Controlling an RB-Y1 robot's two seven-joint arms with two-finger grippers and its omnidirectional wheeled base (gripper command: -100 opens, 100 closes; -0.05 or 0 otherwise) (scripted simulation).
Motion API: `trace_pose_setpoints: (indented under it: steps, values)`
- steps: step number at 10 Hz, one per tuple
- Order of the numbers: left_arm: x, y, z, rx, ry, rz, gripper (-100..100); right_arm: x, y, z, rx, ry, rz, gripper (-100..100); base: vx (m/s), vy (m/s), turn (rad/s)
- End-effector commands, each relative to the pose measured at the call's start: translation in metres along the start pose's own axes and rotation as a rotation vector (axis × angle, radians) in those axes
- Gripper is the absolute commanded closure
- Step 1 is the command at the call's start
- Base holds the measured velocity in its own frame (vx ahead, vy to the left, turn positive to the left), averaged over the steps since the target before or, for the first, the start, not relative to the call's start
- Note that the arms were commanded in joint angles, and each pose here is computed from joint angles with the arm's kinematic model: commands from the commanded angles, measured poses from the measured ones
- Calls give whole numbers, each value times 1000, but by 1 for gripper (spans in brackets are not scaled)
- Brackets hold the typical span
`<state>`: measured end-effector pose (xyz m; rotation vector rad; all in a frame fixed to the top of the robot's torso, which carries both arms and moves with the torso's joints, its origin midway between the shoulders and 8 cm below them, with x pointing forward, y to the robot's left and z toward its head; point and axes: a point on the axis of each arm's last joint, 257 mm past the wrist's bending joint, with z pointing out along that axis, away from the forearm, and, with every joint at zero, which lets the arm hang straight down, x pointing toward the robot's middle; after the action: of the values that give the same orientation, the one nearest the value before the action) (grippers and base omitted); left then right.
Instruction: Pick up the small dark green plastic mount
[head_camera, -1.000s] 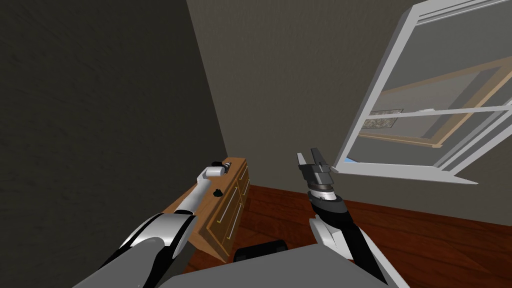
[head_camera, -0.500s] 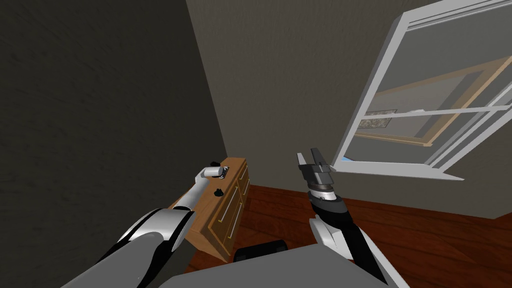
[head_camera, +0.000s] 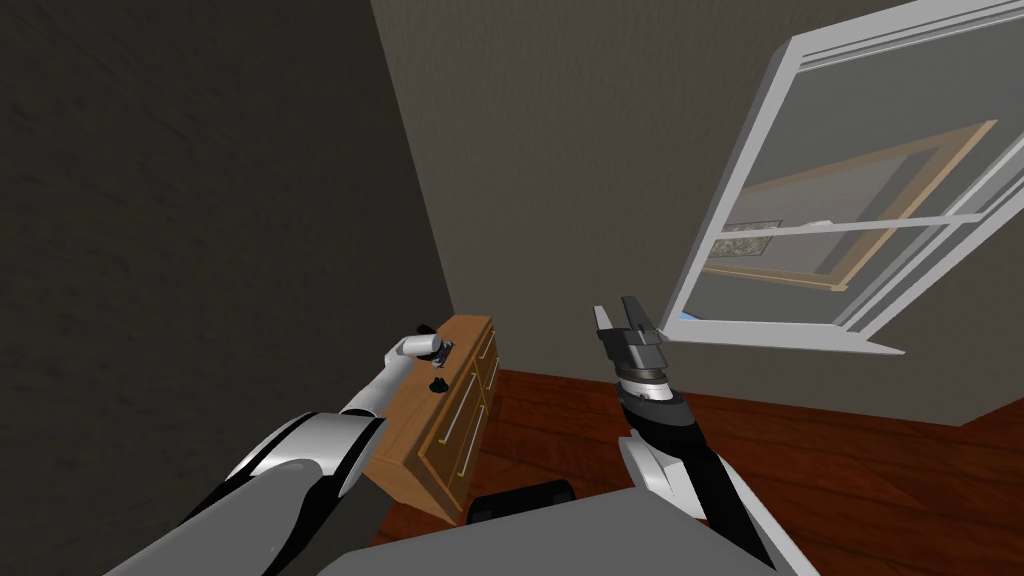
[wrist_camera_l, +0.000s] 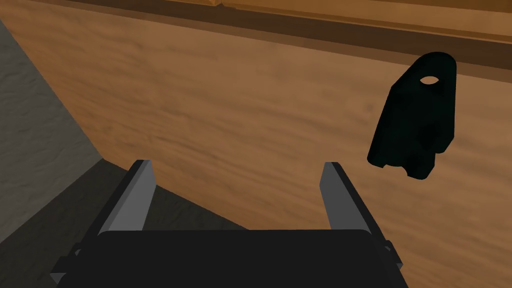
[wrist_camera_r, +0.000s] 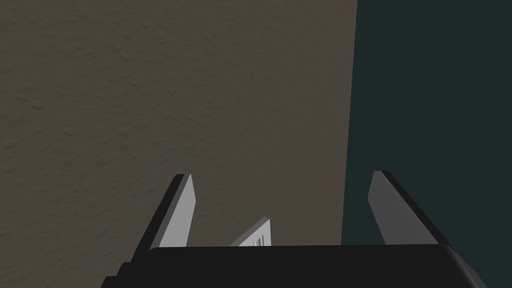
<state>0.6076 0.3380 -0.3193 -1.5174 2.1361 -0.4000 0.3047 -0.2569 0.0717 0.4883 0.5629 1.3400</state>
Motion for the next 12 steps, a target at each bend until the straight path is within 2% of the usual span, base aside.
trace_pose_setpoints:
  steps: [1, 2, 3, 4, 5, 6, 7, 9, 11, 12]
  values:
    - [0, 15, 4, -48, 15, -13, -100, 0, 0, 0, 0, 0, 0, 0, -10, 31, -44]
    - [0, 18, 5, -55, 16, -15, -100, 0, 0, 0, 0, 0, 0, 0, -4, 18, -2]
    - [-1, 38, 5, -120, 41, -35, -100, 0, 0, 0, 0, 0, 0, 0, 3, 23, -61]
    - [-2, 41, 6, -127, 42, -39, -100, 0, 0, 0, 0, 0, 0, 0, 2, 28, -30]
    - [-2, 58, 4, -182, 66, -57, -100, 0, 0, 0, 0, 0, 0, 0, -1, 35, -51]
    - [-3, 64, 5, -194, 66, -62, -100, 0, 0, 0, 0, 0, 0, 0, 1, 31, -42]
    - [-3, 85, 4, -255, 90, -86, -100, 0, 0, 0, 0, 0, 0, 0, 13, 32, -64]
    - [-3, 85, 4, -255, 90, -86, -100, 0, 0, 0, 0, 0, 0, 0, 9, 19, -11]
    - [-1, 121, 0, -355, 132, -131, -100, 0, 0, 0, 0, 0, 0, 0, 28, 20, -90]
    - [0, 122, -1, -361, 135, -131, -100, 0, 0, 0, 0, 0, 0, 0, 41, 23, -28]
